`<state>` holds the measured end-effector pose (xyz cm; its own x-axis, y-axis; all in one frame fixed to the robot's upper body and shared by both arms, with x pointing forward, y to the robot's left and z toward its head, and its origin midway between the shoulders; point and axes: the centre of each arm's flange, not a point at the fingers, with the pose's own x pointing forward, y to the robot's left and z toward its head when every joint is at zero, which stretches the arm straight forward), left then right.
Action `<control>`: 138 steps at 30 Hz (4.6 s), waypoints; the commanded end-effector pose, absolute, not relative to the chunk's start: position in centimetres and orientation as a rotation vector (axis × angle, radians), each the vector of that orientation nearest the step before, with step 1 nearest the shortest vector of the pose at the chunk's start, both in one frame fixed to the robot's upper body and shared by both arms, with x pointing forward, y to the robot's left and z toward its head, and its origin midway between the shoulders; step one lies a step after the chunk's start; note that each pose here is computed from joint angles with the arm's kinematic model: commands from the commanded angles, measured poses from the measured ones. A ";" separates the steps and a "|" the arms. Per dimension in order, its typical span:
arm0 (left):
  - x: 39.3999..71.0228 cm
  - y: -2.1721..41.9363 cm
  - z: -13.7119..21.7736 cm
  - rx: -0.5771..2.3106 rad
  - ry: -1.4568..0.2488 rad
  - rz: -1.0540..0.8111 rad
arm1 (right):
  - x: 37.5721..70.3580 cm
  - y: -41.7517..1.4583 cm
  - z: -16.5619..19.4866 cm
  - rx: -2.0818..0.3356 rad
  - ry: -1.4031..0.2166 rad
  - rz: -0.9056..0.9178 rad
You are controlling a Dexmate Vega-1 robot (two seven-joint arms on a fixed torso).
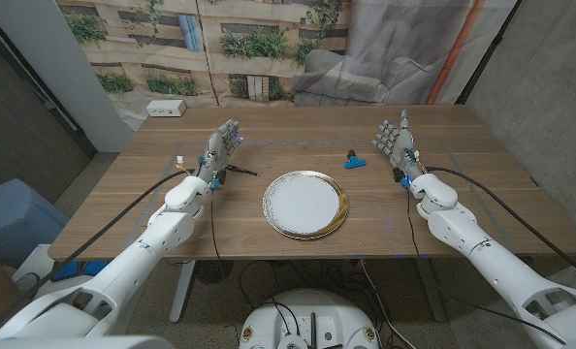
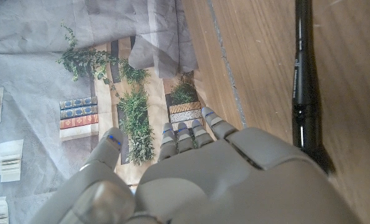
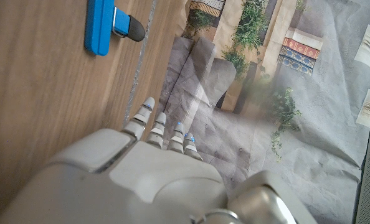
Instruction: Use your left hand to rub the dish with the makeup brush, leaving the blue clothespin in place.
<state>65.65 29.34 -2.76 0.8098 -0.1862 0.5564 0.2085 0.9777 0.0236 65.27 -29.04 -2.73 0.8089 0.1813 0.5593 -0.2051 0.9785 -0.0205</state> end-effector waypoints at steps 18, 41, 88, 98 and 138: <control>62.7 31.8 0.0 0.238 -0.677 -0.154 | 65.3 -29.0 -2.7 0.042 -0.593 0.206; 60.0 32.2 3.6 0.791 -0.841 -0.070 | 65.3 -29.0 -2.7 0.042 -0.593 0.207; 60.0 27.2 4.2 1.779 -0.811 0.063 | 65.3 -29.0 -2.7 0.042 -0.593 0.206; 59.9 26.6 4.1 1.912 -0.794 0.063 | 65.3 -29.0 -2.7 0.042 -0.593 0.207; 61.1 24.9 0.7 2.082 -0.584 0.062 | 65.3 -29.0 -2.7 0.042 -0.594 0.207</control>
<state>60.67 25.11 2.21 0.8694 -0.4201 0.2600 -0.4558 -0.4790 0.7502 65.26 -29.04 -2.71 0.8089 0.1811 0.5594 -0.2050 0.9786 -0.0205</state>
